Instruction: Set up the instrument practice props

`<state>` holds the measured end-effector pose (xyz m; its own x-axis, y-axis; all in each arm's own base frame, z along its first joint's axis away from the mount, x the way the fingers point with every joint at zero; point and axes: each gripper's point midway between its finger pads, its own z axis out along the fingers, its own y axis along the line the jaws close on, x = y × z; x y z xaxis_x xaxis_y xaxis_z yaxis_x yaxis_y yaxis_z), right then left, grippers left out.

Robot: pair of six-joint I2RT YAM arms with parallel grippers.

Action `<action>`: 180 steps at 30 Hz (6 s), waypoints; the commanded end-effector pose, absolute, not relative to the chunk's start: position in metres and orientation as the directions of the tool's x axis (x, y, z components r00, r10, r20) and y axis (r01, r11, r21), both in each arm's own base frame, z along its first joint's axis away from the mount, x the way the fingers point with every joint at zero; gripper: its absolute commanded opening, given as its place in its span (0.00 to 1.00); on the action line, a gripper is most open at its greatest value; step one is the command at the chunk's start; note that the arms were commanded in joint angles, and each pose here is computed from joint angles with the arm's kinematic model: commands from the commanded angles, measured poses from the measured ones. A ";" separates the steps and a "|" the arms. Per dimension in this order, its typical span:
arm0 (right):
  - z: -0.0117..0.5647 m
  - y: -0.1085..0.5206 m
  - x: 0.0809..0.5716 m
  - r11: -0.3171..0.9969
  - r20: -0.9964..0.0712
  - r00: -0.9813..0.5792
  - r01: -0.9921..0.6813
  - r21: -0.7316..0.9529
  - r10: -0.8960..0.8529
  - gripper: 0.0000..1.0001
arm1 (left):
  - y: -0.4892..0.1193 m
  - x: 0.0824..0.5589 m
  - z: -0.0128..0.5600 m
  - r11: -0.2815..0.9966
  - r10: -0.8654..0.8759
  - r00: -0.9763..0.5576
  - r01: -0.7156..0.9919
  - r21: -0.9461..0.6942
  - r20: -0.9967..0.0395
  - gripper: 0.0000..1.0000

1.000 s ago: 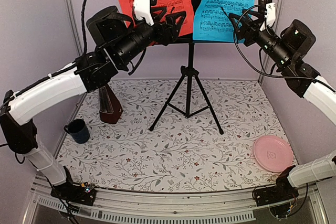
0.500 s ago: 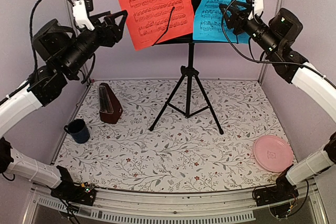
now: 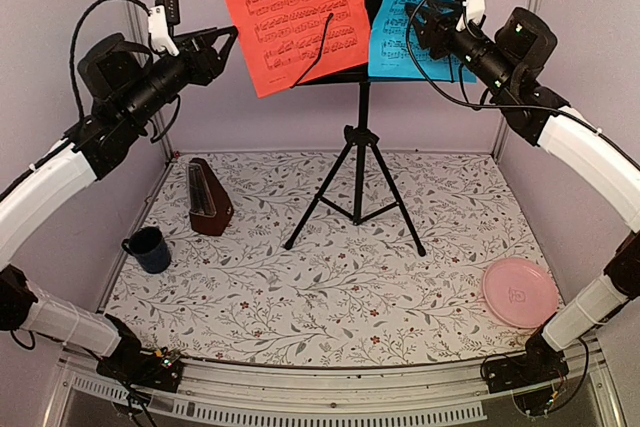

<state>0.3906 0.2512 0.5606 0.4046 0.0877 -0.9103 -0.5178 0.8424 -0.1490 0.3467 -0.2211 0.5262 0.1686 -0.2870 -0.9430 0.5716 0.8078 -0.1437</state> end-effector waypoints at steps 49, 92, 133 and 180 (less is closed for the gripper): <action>0.582 0.234 0.362 0.846 -0.887 0.441 -0.518 -0.128 0.136 0.46 | -0.268 0.376 0.580 0.689 -0.266 0.205 0.724 -0.038 -0.942 0.00; 0.480 0.115 0.390 0.650 -0.896 -0.001 -0.688 0.323 0.445 0.47 | -0.230 0.346 0.557 0.775 -0.229 0.211 0.630 -0.047 -0.950 0.71; 0.468 0.123 0.387 0.597 -0.889 -0.071 -0.717 0.361 0.453 0.57 | -0.226 0.355 0.539 0.798 -0.224 0.168 0.597 -0.082 -0.960 0.75; 0.293 0.185 0.351 0.575 -0.876 -0.391 -0.662 0.480 0.282 0.99 | -0.092 0.434 0.177 0.991 0.060 -0.598 0.131 -0.023 -0.799 0.96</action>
<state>0.3499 0.1821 0.2839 -0.4264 0.2840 -0.8588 -0.6383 0.5782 0.5081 0.4275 -0.0867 0.1804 -0.5735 -0.0079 -0.8192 0.0711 0.9957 -0.0594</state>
